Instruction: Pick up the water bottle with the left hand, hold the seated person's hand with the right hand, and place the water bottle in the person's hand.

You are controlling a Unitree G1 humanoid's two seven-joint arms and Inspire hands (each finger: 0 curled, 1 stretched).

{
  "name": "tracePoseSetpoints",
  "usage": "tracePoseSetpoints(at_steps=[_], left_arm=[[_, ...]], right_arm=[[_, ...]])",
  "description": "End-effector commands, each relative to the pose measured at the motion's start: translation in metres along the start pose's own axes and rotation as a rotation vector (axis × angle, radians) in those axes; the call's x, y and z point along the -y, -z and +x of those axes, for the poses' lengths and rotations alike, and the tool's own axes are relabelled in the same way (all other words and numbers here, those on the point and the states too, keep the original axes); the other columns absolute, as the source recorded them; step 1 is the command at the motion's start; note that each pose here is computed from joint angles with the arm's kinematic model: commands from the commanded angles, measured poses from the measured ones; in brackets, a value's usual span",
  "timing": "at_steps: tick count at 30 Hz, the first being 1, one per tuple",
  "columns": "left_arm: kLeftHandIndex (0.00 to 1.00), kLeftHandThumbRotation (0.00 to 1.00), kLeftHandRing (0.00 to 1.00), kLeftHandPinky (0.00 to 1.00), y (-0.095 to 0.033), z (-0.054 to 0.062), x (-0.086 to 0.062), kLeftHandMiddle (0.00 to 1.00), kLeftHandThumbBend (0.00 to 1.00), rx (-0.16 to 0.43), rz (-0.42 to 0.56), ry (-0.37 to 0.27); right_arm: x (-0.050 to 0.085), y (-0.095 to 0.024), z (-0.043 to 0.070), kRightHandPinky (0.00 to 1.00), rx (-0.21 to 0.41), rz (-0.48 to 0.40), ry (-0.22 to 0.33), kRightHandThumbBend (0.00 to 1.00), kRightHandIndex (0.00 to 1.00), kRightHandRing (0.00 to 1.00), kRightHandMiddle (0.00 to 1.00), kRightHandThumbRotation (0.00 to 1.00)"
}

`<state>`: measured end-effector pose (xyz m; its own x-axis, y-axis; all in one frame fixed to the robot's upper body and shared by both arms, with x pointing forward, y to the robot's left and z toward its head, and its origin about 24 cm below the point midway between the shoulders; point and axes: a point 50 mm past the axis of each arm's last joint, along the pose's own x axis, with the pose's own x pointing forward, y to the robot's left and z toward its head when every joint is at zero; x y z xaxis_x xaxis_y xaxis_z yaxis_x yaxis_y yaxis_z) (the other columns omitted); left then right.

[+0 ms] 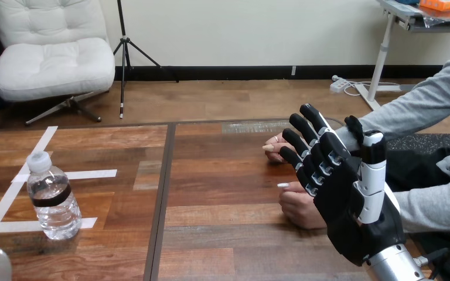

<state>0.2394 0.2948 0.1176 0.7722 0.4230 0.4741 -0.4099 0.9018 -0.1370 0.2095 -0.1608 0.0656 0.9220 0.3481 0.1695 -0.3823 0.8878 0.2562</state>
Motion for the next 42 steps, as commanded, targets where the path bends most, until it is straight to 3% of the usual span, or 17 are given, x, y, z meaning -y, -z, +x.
tracePoseSetpoints(at_steps=[1,13,21,24,25,27,28,29,34,42], left_arm=[[0.89,0.94,0.99,1.00,-0.008,0.016,0.000,0.95,0.79,0.059,0.006,0.003],[0.90,0.92,1.00,1.00,0.007,0.010,-0.014,0.97,0.85,-0.002,0.021,-0.039],[0.93,0.84,1.00,1.00,0.018,0.004,-0.020,0.99,0.88,-0.058,0.027,-0.036],[0.94,0.74,1.00,1.00,0.021,0.002,-0.022,1.00,0.91,-0.073,0.026,-0.038],[0.95,0.61,1.00,1.00,0.021,0.001,-0.022,1.00,0.95,-0.075,0.025,-0.040],[0.95,0.53,1.00,1.00,0.023,-0.001,-0.023,1.00,0.97,-0.078,0.038,-0.045],[0.95,0.24,1.00,1.00,0.025,-0.003,-0.025,1.00,1.00,-0.089,0.070,-0.035],[0.97,0.15,1.00,1.00,0.027,-0.005,-0.026,1.00,1.00,-0.096,0.093,-0.027],[0.99,0.05,1.00,1.00,0.030,-0.007,-0.028,1.00,1.00,-0.115,0.157,0.007],[1.00,0.01,1.00,1.00,0.031,-0.008,-0.028,1.00,1.00,-0.125,0.215,0.059]], right_arm=[[-0.001,-0.014,0.009,1.00,0.071,-0.022,-0.032,0.89,1.00,1.00,1.00,1.00],[-0.002,-0.014,0.009,1.00,0.070,-0.022,-0.031,0.88,1.00,1.00,1.00,1.00],[-0.002,-0.015,0.009,1.00,0.071,-0.024,-0.031,0.88,1.00,1.00,1.00,1.00],[-0.002,-0.015,0.009,1.00,0.070,-0.022,-0.032,0.89,1.00,1.00,1.00,1.00],[-0.002,-0.015,0.008,1.00,0.070,-0.022,-0.032,0.89,1.00,1.00,1.00,1.00],[-0.002,-0.015,0.008,1.00,0.070,-0.023,-0.033,0.89,1.00,1.00,1.00,1.00],[-0.002,-0.015,0.008,1.00,0.069,-0.023,-0.032,0.88,1.00,1.00,1.00,1.00],[-0.002,-0.015,0.008,1.00,0.069,-0.023,-0.032,0.88,1.00,1.00,1.00,1.00],[-0.001,-0.015,0.008,1.00,0.068,-0.022,-0.031,0.87,1.00,1.00,1.00,1.00],[-0.002,-0.015,0.008,1.00,0.069,-0.022,-0.030,0.87,1.00,1.00,1.00,1.00]])
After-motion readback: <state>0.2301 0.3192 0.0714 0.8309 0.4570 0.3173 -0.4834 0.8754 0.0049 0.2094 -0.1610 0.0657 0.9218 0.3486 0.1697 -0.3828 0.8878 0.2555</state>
